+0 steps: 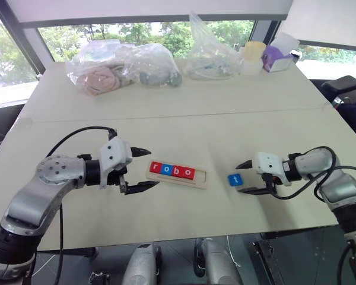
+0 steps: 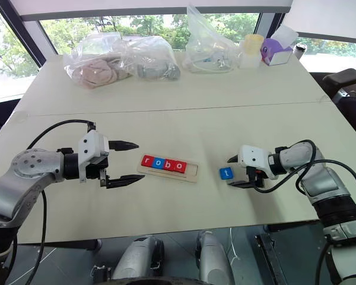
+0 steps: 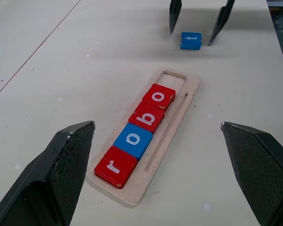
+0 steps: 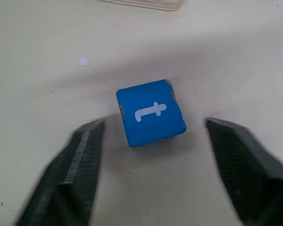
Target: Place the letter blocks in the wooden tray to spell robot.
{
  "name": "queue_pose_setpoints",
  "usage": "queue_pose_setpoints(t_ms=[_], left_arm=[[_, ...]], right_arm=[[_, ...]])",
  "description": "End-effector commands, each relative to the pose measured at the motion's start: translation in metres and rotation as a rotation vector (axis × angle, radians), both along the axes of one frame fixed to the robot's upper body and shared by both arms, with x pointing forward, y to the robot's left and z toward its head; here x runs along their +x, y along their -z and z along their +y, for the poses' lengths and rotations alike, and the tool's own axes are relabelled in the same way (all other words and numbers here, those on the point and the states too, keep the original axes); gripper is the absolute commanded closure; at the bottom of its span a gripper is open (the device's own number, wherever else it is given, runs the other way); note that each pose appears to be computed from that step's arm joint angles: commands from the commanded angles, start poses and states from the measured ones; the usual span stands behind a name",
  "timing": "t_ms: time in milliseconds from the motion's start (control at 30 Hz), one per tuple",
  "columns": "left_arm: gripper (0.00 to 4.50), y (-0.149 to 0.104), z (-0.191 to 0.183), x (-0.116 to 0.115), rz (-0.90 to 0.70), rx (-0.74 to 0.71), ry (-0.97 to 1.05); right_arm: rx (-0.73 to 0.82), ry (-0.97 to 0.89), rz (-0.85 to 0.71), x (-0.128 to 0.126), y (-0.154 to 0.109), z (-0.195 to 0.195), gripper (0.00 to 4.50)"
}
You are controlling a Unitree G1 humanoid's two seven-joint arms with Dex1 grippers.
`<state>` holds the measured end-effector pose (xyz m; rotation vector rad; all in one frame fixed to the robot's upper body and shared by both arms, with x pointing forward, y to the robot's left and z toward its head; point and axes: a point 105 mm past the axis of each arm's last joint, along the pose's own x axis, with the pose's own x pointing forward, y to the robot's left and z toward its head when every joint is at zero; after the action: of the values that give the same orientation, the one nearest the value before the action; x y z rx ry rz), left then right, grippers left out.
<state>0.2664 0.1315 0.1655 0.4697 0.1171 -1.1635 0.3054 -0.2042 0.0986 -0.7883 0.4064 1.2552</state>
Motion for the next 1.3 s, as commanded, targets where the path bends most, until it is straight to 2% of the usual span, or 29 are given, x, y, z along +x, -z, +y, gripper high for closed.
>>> queue_pose_setpoints(t_ms=[33,67,200,333,433,767,1300], left_arm=[[0.00,-0.011,0.001,-0.002,-0.049,0.001,-0.004],[0.00,-0.011,0.002,-0.002,-0.049,0.001,-0.005],[0.00,-0.011,0.002,-0.002,-0.049,0.003,-0.011],[0.00,-0.011,0.003,-0.002,-0.049,0.003,-0.015],[0.00,-0.011,0.002,-0.001,-0.051,0.001,-0.017],[0.00,-0.010,0.004,-0.005,-0.053,0.000,-0.032],[0.00,-0.010,0.003,-0.005,-0.049,0.000,-0.035]], right_arm=[[-0.005,0.000,-0.027,0.006,-0.004,-0.001,3.11],[0.002,-0.003,-0.028,0.007,-0.005,0.001,3.38],[0.066,-0.024,-0.027,0.009,-0.021,0.018,3.38],[0.129,-0.082,-0.017,0.004,-0.040,0.049,3.38],[0.173,-0.112,0.000,-0.002,-0.044,0.073,3.38],[0.187,-0.078,0.016,-0.005,-0.032,0.096,3.38],[0.141,-0.040,0.010,0.002,-0.019,0.095,3.38]])
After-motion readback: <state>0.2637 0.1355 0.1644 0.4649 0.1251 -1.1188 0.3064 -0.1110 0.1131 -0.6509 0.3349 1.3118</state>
